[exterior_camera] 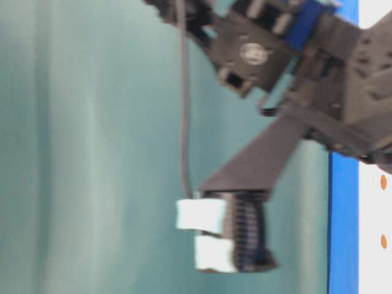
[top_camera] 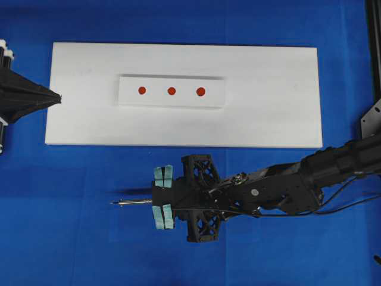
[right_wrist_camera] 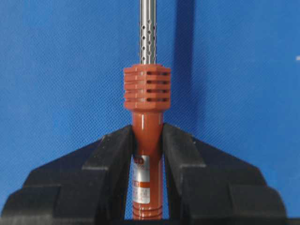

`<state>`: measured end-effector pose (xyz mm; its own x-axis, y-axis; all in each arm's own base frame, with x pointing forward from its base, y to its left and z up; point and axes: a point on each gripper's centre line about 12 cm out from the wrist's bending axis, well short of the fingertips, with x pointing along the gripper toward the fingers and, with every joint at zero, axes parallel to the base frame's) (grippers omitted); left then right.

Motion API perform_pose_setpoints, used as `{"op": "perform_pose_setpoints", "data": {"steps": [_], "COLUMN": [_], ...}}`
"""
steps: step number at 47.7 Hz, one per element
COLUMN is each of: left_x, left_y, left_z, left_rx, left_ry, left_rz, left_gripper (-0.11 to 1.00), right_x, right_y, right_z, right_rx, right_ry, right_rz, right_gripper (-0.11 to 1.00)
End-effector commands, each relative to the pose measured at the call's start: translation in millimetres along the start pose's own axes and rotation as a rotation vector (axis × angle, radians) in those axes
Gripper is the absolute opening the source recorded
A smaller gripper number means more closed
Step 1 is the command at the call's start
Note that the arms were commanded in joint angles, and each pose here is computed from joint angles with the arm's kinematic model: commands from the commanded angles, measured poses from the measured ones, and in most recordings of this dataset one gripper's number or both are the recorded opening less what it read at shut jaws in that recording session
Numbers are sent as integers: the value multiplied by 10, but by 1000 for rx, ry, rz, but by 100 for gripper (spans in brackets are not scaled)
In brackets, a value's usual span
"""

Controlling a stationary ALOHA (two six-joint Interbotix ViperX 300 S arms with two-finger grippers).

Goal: Touch the tip of the soldering iron to the mark.
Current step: 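Lower the iron onto the table and open the right gripper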

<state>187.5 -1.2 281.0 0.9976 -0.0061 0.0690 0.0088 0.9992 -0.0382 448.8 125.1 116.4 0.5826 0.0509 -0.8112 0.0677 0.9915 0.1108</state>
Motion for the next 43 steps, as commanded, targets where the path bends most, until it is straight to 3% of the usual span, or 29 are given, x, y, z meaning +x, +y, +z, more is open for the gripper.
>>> {"op": "perform_pose_setpoints", "data": {"steps": [1, 26, 30, 39, 41, 43], "left_x": [14, 12, 12, 12, 14, 14], "left_y": [-2, -2, -2, -2, -2, -1], "left_z": [28, 28, 28, 28, 25, 25], "left_rx": [0, 1, 3, 3, 3, 1], "left_ry": [-5, -3, -3, -3, -2, -2], "left_rz": [-1, -1, -1, -1, -1, 0], "left_gripper": [0, 0, 0, 0, 0, 0], "right_x": [-48, -12, -12, -18, -22, -27], "right_y": [28, -52, -52, -66, -56, -57], "right_z": [72, 63, 63, 73, 81, 84], "right_rx": [4, 26, 26, 29, 28, 28], "right_ry": [-28, -20, -20, -19, -21, -21], "right_rz": [17, 6, 6, 3, 4, 3], "right_gripper": [6, 10, 29, 85, 93, 93]}}
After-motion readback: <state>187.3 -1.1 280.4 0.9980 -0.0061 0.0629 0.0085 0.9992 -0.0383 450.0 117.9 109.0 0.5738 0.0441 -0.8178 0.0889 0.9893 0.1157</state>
